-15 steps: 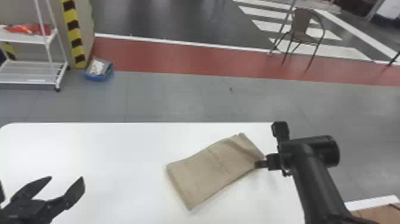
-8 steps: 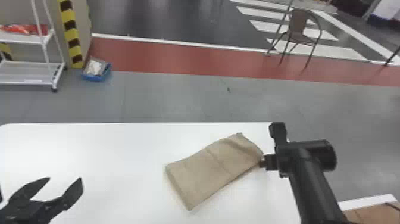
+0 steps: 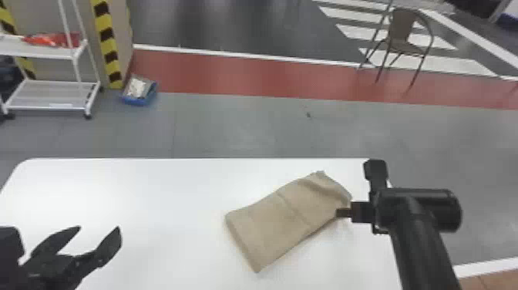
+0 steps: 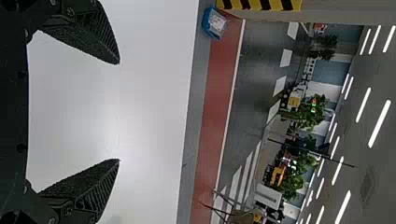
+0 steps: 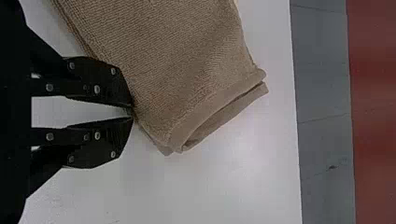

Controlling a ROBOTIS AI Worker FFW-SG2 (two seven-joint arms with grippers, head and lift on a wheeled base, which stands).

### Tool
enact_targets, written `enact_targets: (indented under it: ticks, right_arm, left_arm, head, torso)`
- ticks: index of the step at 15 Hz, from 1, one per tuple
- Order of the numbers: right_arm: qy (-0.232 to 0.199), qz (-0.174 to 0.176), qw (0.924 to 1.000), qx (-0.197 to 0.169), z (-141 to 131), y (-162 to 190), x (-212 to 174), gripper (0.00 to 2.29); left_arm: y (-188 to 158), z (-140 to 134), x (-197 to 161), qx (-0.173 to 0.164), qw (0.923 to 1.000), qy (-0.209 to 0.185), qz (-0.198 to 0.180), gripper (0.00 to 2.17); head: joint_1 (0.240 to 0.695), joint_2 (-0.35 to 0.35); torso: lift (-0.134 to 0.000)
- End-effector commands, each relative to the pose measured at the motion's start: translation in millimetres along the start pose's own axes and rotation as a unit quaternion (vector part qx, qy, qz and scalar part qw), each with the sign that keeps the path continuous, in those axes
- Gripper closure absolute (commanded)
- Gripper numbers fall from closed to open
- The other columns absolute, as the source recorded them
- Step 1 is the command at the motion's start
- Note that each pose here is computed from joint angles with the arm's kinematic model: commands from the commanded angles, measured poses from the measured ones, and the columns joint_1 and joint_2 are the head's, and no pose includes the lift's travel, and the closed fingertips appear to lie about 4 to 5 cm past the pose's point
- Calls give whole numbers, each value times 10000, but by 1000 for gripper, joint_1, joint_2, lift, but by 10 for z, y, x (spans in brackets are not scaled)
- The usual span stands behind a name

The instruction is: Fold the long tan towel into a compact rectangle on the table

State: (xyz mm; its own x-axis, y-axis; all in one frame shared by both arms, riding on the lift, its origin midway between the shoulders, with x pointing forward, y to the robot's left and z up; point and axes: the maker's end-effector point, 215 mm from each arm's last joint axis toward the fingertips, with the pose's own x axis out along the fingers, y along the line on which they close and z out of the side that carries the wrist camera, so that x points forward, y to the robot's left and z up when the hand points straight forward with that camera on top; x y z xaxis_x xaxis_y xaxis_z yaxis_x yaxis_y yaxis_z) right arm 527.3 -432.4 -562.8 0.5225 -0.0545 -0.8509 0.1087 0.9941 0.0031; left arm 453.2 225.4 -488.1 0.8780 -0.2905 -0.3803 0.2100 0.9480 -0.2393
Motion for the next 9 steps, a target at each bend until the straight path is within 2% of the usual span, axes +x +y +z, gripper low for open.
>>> enact_targets:
  ticks: [1,5,9]
  right_arm:
    - [-161,-34,9999,44,148,-53,-25,302]
    - [-183,-72,9998,98,222,-103,-13,252]
    - [-126,175,9995,250,-5,-109,-10,167]
  left_arm:
    - [-7,-17,12,-9,10000,16,-9,147]
    - [44,1,-1,0,10000,-4,22,147]
    - [112,-11,-19,-17,10000,4,62,147]
  head:
    - [695,-230]
    - [695,-236]
    - [695,-234]
  torso:
    - [0]
    - [0]
    - [0]
